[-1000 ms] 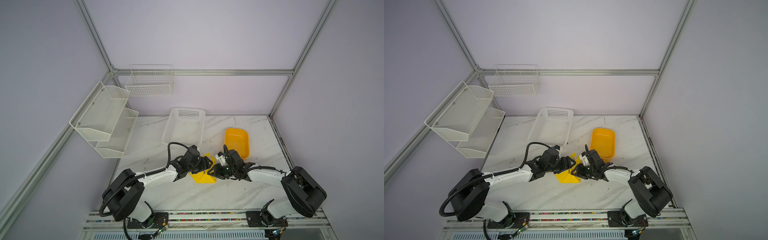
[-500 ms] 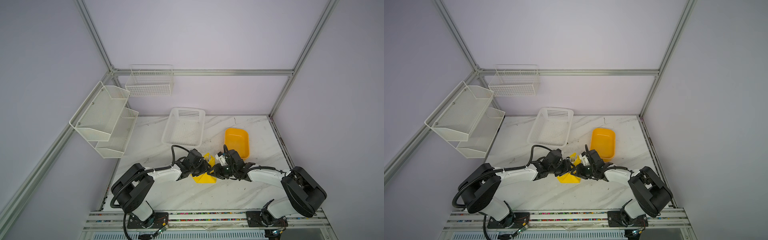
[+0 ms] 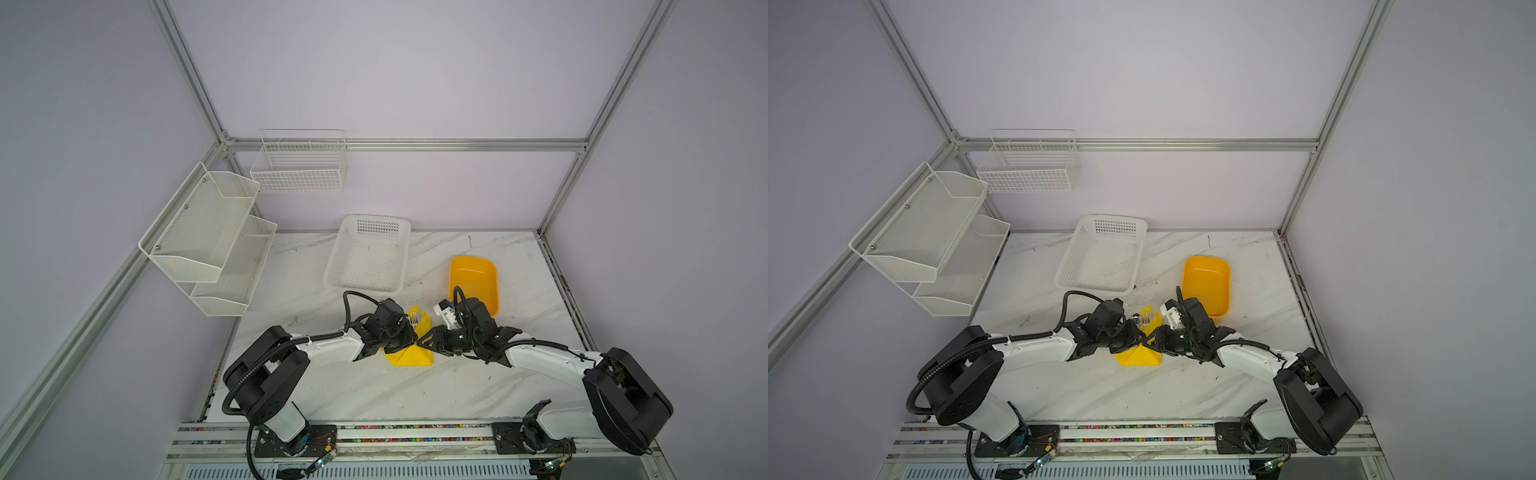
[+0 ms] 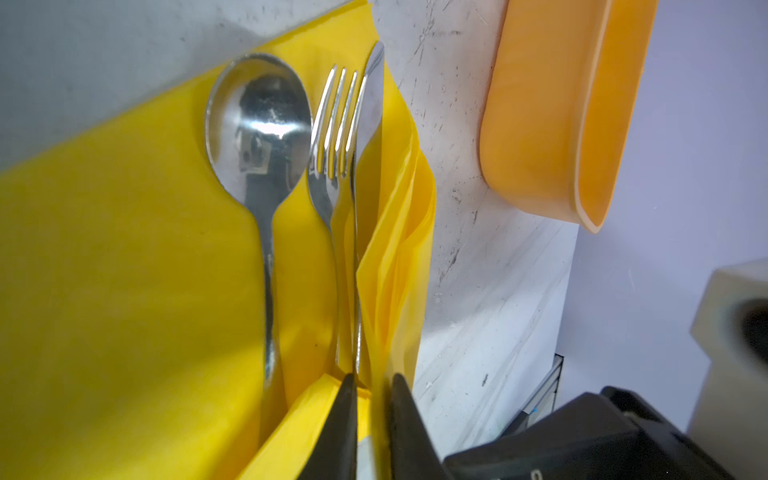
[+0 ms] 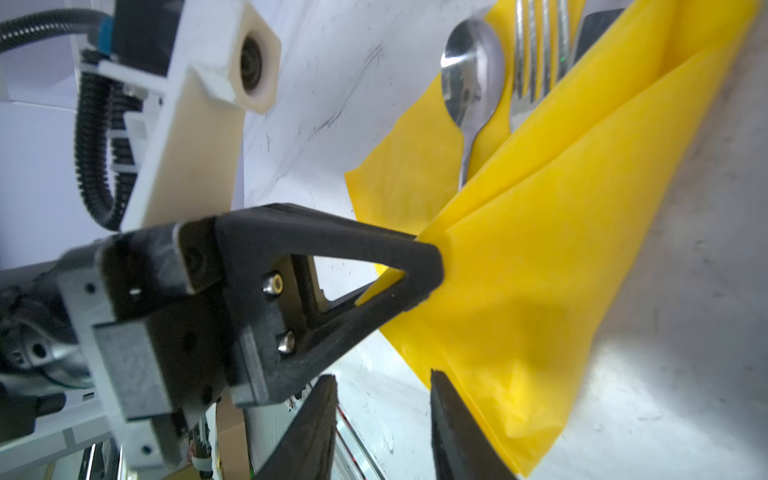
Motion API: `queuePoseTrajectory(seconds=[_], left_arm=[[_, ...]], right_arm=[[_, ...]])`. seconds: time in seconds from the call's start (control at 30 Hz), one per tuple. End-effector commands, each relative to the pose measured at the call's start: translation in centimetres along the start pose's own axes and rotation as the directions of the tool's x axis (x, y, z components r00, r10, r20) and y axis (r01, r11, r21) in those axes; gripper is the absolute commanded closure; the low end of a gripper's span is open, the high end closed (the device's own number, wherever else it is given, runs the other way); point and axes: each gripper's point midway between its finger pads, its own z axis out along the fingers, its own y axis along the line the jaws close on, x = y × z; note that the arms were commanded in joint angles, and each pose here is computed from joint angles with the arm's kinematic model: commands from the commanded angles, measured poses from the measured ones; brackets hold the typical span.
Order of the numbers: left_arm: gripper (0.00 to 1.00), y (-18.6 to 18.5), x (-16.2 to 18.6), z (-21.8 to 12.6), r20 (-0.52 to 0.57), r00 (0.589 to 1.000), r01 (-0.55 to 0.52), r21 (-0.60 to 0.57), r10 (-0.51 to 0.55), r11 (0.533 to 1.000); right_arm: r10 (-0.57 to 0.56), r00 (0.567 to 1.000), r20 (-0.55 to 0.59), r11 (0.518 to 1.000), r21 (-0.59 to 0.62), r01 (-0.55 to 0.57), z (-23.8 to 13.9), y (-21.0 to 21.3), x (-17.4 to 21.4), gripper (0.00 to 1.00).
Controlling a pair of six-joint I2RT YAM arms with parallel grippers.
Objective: Place the utensils on the paper napkin and roll it up
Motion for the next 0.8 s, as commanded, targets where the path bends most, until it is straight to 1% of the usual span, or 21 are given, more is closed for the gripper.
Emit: queuePoseTrajectory(seconds=[0.0,0.17,0.33,0.37,0.47,0.53,0.63,0.77], left_arm=[[0.88,-0.1,-0.4,-0.1,0.009,1.0,-0.017,-0.003,0.017,1.0],[0.93,0.0,-0.4,-0.3,0.015,1.0,-0.025,0.003,0.025,1.0],[0.96,-0.2,-0.3,-0.7,0.022,0.998,-0.053,0.013,0.053,0.999],[0.95,-0.2,-0.4,-0.8,0.024,0.998,-0.057,0.01,0.057,0.998],[0.95,0.0,-0.4,-1.0,0.025,0.998,-0.066,0.007,0.066,0.998],[0.95,0.1,-0.3,-1.0,0.025,0.997,-0.068,0.005,0.068,0.998],[0.95,0.5,-0.3,-1.1,0.027,0.997,-0.066,-0.008,0.066,0.998],[0.95,1.0,0.0,-1.1,0.024,0.997,-0.069,-0.024,0.069,0.997]], right_arm=[[0.044,0.997,0.058,0.994,0.095,-0.049,-0.5,-2.2,-0.5,0.61],[0.081,0.991,0.105,0.986,0.138,-0.096,-0.8,-3.3,-0.8,0.61],[0.122,0.988,0.092,0.975,0.178,-0.137,-0.5,-4.5,-0.2,0.62],[0.133,0.986,0.097,0.971,0.186,-0.149,-0.5,-4.8,-0.1,0.62],[0.138,0.986,0.095,0.976,0.156,-0.152,-0.3,-4.4,-0.1,0.63],[0.142,0.986,0.085,0.975,0.162,-0.154,-0.1,-4.7,0.0,0.63],[0.167,0.984,0.058,0.962,0.209,-0.176,0.7,-6.4,0.8,0.65],[0.179,0.983,0.048,0.962,0.201,-0.185,1.0,-6.6,1.1,0.65]])
